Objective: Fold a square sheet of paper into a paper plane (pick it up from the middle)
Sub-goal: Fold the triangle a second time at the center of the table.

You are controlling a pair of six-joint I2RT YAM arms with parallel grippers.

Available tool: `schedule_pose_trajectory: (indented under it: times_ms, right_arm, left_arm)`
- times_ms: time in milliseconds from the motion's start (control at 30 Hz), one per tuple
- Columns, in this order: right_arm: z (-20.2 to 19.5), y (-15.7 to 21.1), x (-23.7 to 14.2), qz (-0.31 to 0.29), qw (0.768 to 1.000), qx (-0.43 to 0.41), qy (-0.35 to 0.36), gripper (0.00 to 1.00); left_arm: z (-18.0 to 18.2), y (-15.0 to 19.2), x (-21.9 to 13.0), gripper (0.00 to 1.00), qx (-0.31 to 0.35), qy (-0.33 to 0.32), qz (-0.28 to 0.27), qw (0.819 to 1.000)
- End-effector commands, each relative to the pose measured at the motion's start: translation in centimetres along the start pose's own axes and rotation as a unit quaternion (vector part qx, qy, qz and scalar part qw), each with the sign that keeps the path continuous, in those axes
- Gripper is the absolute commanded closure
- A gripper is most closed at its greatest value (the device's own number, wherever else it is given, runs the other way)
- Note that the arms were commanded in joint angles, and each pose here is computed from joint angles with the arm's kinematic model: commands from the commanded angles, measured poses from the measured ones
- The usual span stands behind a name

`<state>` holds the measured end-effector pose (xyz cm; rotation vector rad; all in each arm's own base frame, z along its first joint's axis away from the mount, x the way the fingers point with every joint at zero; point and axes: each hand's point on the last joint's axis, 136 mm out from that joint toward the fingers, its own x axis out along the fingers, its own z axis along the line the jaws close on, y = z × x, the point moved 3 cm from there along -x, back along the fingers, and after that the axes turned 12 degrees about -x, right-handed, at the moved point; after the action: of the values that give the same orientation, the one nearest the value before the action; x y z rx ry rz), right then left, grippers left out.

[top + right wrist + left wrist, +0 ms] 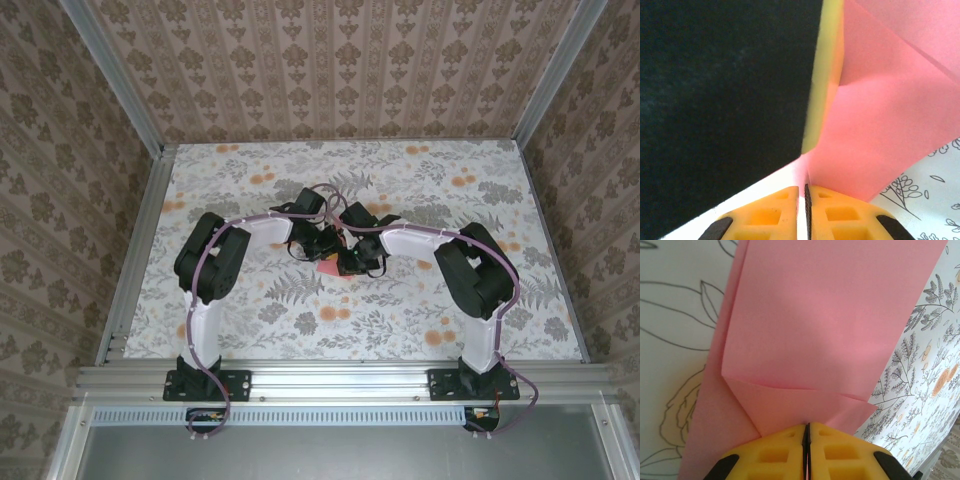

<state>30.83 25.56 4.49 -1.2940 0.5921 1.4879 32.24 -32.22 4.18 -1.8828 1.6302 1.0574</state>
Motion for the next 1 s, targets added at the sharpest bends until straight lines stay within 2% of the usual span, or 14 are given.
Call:
schedule_pose_trajectory:
  times_ms: [0,433,600,767,967]
  right_arm:
    - [-0.7,1.0,0.1,0.021,0.999,0.005,0.027,0.85]
    - [-1.8,1.9,-1.1,0.022,0.998,0.011,0.052,0.85]
    - [-2.3,1.5,-2.5,-0.010,0.998,0.026,0.055,0.85]
    - [-2.3,0.6,-3.5,-0.041,0.997,0.045,0.037,0.77]
    - [-0.5,-0.1,-3.0,-0.047,0.997,0.055,-0.028,0.74]
  left_arm:
    - [5.9,1.3,2.2,0.89,-0.050,-0.102,0.023,0.993]
    - [6.4,1.2,2.2,0.89,-0.049,-0.109,0.023,0.993]
    - [6.3,1.2,2.2,0.89,-0.046,-0.108,0.023,0.993]
    - [5.8,1.1,2.1,0.89,-0.042,-0.100,0.023,0.994]
    - [5.2,1.1,2.1,0.88,-0.040,-0.092,0.023,0.995]
